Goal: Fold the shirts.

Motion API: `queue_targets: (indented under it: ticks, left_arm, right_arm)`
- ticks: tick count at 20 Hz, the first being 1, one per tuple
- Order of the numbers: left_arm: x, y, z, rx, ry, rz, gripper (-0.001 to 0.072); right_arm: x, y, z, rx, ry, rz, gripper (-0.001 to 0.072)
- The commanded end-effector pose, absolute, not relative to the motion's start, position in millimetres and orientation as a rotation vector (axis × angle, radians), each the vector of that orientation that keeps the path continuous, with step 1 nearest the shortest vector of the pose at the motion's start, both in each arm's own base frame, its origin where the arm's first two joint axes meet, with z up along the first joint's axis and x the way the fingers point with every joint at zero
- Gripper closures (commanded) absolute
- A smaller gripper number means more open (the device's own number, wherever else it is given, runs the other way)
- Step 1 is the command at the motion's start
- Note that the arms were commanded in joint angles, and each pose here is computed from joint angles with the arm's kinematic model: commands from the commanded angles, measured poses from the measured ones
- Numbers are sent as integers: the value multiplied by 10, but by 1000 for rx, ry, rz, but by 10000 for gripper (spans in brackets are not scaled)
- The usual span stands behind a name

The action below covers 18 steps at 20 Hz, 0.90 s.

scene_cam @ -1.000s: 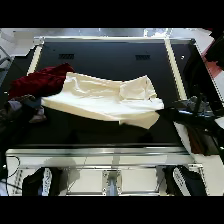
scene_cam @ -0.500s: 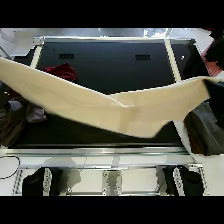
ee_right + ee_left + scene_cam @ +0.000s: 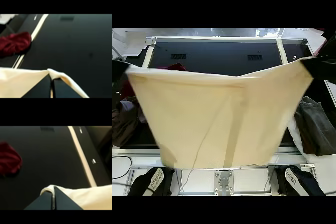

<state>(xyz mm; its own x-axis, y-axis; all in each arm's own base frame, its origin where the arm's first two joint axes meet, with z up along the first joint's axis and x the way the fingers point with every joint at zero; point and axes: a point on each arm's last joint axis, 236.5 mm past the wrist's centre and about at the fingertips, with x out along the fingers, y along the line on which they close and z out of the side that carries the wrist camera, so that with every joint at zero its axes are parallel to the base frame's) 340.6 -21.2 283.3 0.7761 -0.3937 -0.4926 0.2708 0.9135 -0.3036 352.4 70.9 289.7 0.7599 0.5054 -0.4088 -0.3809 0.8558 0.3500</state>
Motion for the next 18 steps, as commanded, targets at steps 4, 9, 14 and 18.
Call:
queue_targets:
  ticks: [4, 9, 14, 18]
  left_arm:
    - [4396, -116, 747, -233, 1018, -275, 698]
    - [5300, 195, 447, -392, 792, -35, 697]
    - [5400, 263, 527, -384, 734, -15, 698]
    - [5430, 269, 596, -371, 719, -21, 698]
  right_arm:
    - [4587, 836, 850, 298, 847, 423, 700]
    - [5254, 608, 201, 326, 816, 278, 700]
    - [5752, 545, 368, 306, 735, 274, 700]
    - [5901, 494, 867, 198, 659, 293, 700]
